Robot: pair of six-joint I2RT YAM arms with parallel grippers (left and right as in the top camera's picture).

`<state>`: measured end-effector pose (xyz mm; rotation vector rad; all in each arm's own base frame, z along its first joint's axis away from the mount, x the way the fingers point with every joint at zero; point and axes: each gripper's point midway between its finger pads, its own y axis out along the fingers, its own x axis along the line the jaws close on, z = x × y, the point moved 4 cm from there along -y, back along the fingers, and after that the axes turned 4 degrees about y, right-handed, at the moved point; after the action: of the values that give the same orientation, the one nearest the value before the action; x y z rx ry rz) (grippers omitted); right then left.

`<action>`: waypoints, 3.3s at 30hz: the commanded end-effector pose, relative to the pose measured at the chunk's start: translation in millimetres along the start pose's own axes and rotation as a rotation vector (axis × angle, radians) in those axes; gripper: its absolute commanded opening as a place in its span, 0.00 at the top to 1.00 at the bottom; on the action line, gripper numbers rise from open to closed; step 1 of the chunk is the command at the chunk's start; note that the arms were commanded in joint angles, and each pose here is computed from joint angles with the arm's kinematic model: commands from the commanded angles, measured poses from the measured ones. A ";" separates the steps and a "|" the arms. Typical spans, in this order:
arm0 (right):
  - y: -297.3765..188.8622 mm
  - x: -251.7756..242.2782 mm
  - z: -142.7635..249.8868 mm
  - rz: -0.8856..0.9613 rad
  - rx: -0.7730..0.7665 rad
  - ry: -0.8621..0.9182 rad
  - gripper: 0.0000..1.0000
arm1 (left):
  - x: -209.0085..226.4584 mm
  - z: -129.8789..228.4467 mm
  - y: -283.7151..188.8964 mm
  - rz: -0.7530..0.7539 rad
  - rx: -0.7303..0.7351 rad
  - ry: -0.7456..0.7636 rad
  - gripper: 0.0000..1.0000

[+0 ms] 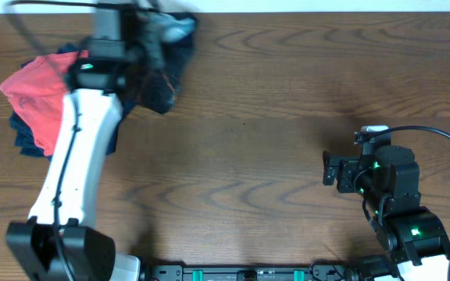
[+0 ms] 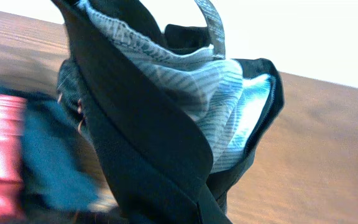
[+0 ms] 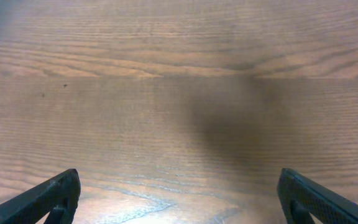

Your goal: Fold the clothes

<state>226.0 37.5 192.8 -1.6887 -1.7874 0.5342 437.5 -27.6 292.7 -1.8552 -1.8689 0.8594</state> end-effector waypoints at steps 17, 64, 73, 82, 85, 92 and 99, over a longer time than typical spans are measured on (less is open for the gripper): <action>-0.3 -7.7 1.9 0.045 0.007 -0.008 0.01 | 159.9 -35.3 -38.1 -0.313 -0.167 -0.222 0.94; 21.9 3.5 11.2 -0.028 0.108 -0.003 0.01 | 177.4 5.6 9.8 -0.177 0.023 -0.408 0.02; 37.8 11.0 -13.7 -0.059 0.012 -0.003 0.01 | 30.9 52.9 30.9 -0.047 0.277 -0.092 0.02; 23.4 2.4 -68.9 0.034 -0.283 0.017 0.01 | -7.6 105.6 -1.4 -0.022 0.526 0.010 0.02; 6.9 0.1 -73.8 0.044 -0.334 0.024 0.01 | -4.5 104.7 -24.3 -0.032 0.517 0.037 0.02; -37.8 -9.5 -68.2 0.079 -0.413 0.040 0.01 | 2.8 90.5 -89.6 -0.025 0.264 0.126 0.02; -68.8 -18.4 -57.2 0.107 -0.465 0.054 0.01 | 11.3 117.8 -134.5 0.016 0.033 0.137 0.02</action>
<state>220.8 13.5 272.9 -2.0354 -1.9135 0.1290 274.7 -33.4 305.4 -1.8702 -1.7406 0.7894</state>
